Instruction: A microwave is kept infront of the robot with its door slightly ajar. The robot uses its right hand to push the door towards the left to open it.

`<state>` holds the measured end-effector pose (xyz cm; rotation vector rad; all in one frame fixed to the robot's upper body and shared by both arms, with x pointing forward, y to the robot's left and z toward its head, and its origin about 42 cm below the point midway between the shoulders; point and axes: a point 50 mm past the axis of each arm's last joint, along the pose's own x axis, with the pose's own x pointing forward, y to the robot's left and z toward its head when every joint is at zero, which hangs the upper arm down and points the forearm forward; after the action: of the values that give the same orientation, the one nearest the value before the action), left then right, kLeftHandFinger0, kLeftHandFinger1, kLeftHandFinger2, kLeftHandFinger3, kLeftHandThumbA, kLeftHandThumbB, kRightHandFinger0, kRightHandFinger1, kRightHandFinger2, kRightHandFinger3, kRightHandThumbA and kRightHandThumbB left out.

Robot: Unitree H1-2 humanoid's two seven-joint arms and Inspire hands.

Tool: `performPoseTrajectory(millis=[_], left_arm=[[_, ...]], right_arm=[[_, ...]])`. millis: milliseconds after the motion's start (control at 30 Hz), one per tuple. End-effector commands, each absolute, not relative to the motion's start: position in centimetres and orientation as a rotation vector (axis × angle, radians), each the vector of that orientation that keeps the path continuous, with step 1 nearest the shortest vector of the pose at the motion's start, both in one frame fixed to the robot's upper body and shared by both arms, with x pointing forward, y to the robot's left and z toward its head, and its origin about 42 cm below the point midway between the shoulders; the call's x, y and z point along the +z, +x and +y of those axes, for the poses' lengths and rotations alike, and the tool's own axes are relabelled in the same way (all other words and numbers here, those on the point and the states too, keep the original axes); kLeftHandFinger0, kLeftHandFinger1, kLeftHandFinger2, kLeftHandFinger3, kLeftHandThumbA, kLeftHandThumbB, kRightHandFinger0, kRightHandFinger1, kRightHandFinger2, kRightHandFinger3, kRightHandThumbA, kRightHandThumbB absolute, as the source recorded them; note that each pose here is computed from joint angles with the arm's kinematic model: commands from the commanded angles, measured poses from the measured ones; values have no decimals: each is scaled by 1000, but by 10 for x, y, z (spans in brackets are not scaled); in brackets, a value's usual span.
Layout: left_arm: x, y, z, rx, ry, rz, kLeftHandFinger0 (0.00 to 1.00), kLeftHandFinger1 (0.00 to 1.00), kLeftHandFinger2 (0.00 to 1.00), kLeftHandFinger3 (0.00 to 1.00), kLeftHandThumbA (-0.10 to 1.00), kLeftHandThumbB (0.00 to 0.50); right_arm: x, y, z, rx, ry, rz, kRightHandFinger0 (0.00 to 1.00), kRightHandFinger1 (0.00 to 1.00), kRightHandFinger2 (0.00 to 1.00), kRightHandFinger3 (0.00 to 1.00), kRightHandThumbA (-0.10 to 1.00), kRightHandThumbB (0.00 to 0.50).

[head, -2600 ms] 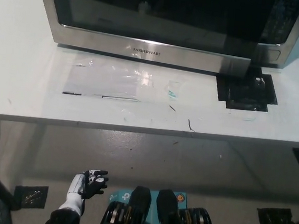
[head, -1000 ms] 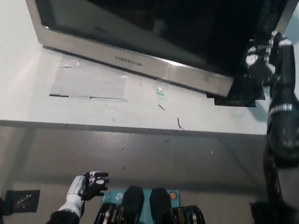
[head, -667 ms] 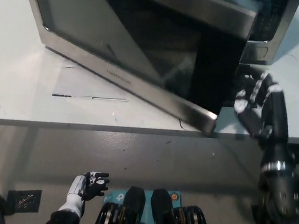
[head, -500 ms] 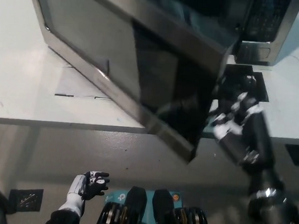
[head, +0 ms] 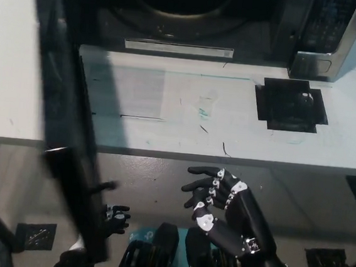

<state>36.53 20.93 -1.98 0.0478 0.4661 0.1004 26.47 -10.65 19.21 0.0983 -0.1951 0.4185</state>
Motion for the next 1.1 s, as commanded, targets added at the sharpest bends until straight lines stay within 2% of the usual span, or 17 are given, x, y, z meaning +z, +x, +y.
performPoseTrajectory(millis=[0,100,133,267,367,400,500,533,567,600,700,733,800,867,933,967,1067], left_arm=[[-5,382,207,103,41,412,612,522,550,506,138,13],[-5,382,207,111,40,418,609,524,555,507,127,9],[-4,381,207,98,54,399,641,550,578,522,121,0],[-4,382,207,98,61,404,682,567,594,539,143,1],[-4,382,207,97,57,401,692,575,586,514,122,0],[-4,382,207,90,63,401,660,569,589,532,117,0],[-5,382,207,94,57,404,649,555,580,529,114,0],[-5,382,207,95,26,394,653,561,584,528,64,0],[-5,382,207,96,64,400,665,564,575,503,115,6],[-3,384,208,100,74,402,672,564,570,501,146,0],[-3,385,208,96,73,400,680,576,584,525,137,0],[-3,385,208,100,20,401,668,566,578,514,88,0],[-2,386,208,97,64,399,668,560,565,496,138,1],[-1,387,208,91,70,391,678,570,574,506,150,0],[-2,387,209,83,105,391,701,583,589,555,194,0],[-1,387,208,100,68,393,689,573,579,538,161,14],[1,391,207,102,64,395,678,566,571,508,167,6]], right_arm=[[203,262,-106,460,116,-237,267,406,527,696,303,148],[202,262,-108,451,115,-235,267,405,525,695,290,152],[199,263,-119,421,105,-219,273,406,521,694,290,170],[193,266,-136,363,88,-227,276,407,519,696,284,170],[190,266,-149,304,94,-223,276,412,541,718,294,140],[181,267,-167,238,96,-203,303,421,543,745,291,112],[168,267,-191,164,67,-183,327,436,533,735,295,119],[163,267,-198,130,69,-171,313,419,515,727,262,121],[159,266,-203,109,72,-164,299,403,503,724,244,117],[153,267,-212,72,59,-146,294,398,501,725,240,131],[137,265,-230,-4,64,-93,323,413,508,711,224,140],[131,263,-236,-26,61,-75,324,413,514,701,222,149],[124,262,-242,-53,40,-61,337,423,532,696,237,174],[115,263,-248,-81,21,-53,337,419,537,703,227,168],[99,261,-251,-131,60,-20,295,390,513,709,225,181],[92,260,-251,-149,70,-3,284,376,496,706,248,183],[81,259,-251,-171,80,6,266,351,477,685,292,210]])
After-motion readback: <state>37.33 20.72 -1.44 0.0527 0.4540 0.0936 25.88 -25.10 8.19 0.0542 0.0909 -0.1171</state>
